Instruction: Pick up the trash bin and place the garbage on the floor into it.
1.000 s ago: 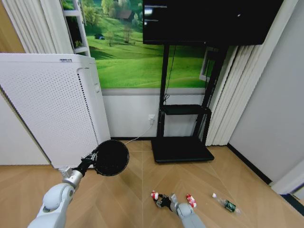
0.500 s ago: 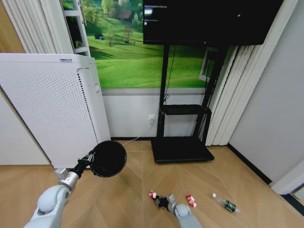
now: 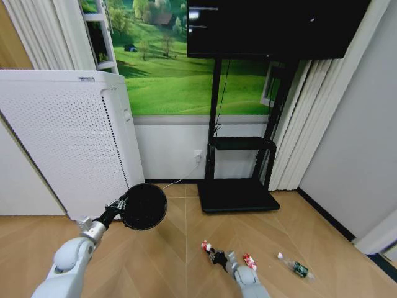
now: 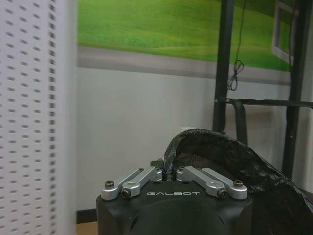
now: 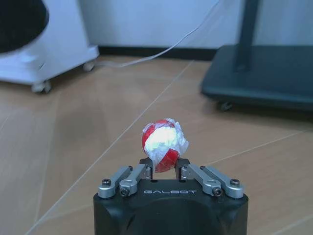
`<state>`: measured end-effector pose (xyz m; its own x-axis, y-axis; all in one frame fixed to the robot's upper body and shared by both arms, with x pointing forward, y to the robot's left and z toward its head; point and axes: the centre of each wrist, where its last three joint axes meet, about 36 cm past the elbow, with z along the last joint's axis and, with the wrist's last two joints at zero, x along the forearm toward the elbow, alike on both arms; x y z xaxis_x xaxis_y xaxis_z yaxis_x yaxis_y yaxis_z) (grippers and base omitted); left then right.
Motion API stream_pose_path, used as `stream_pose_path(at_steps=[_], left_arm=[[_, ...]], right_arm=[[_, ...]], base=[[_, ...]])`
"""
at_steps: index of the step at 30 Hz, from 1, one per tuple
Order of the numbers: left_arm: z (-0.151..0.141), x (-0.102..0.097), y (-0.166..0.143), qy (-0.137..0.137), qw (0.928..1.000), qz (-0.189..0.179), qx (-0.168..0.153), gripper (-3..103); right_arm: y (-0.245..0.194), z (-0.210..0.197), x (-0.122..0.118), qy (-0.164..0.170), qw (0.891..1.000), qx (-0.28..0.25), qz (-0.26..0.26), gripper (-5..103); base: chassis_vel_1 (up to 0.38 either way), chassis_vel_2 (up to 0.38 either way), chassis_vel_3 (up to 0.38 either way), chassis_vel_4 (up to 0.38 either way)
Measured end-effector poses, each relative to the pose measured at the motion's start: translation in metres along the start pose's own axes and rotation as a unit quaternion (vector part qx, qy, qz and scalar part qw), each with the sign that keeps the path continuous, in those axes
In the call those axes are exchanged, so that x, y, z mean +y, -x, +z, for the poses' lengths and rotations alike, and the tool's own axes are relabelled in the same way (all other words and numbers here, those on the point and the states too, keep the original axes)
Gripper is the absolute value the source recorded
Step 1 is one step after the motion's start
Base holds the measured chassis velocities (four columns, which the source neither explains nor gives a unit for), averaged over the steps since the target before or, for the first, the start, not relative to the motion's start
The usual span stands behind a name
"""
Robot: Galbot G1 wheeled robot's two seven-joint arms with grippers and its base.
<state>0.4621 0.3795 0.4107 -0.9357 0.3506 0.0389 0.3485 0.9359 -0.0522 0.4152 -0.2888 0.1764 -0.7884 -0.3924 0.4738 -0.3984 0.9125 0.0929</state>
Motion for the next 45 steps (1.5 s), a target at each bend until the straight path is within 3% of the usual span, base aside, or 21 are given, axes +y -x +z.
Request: stream_pose_path(at_steps=[3,7,13,18,22,29,31,37,39,40,42,45], left_arm=[[0.006,-0.022,0.048,0.000,0.9993,0.037,-0.001,7],[0.006,-0.037,0.080,0.003,0.9983,0.058,-0.003,7],[0.005,-0.039,0.093,0.009,0.9980,0.062,0.003,7],[0.008,-0.037,0.100,0.010,0.9982,0.058,0.008,7],[0.010,-0.041,0.105,0.013,0.9977,0.065,0.013,7],[0.006,-0.058,0.125,0.026,0.9948,0.096,0.019,7],[0.006,-0.073,0.136,0.032,0.9929,0.113,0.022,7],[0.009,-0.100,0.149,0.028,0.9906,0.132,0.021,7],[0.014,-0.122,0.156,0.025,0.9886,0.146,0.024,7],[0.014,-0.122,0.156,0.025,0.9886,0.146,0.024,7],[0.018,-0.144,0.162,0.020,0.9866,0.160,0.025,7],[0.022,-0.161,0.167,0.015,0.9851,0.169,0.025,7]], right_arm=[[-0.029,-0.019,-0.024,0.013,0.998,-0.035,0.040,22],[-0.052,-0.030,-0.051,0.029,0.994,-0.057,0.084,22],[-0.071,-0.058,-0.076,0.021,0.988,-0.095,0.116,22],[-0.084,-0.095,-0.074,0.002,0.984,-0.138,0.114,22],[-0.099,-0.123,-0.067,-0.003,0.980,-0.169,0.103,22],[-0.127,-0.147,-0.025,-0.022,0.978,-0.201,0.060,22],[-0.137,-0.154,-0.006,-0.032,0.977,-0.208,0.043,22],[-0.140,-0.164,0.013,-0.053,0.975,-0.213,0.022,22],[-0.131,-0.170,0.025,-0.056,0.975,-0.213,0.005,22],[-0.131,-0.170,0.025,-0.056,0.975,-0.213,0.005,22],[-0.119,-0.178,0.035,-0.060,0.975,-0.215,-0.015,22],[-0.107,-0.183,0.046,-0.058,0.975,-0.212,-0.033,22]], base=[[0.000,0.000,0.000,0.000],[0.000,0.000,0.000,0.000],[0.000,0.000,0.000,0.000],[0.000,0.000,0.000,0.000],[0.000,0.000,0.000,0.000],[0.000,0.000,0.000,0.000],[0.000,0.000,0.000,0.000],[0.000,0.000,0.000,0.000],[0.000,0.000,0.000,0.000],[0.000,0.000,0.000,0.000],[0.000,0.000,0.000,0.000],[0.000,0.000,0.000,0.000]])
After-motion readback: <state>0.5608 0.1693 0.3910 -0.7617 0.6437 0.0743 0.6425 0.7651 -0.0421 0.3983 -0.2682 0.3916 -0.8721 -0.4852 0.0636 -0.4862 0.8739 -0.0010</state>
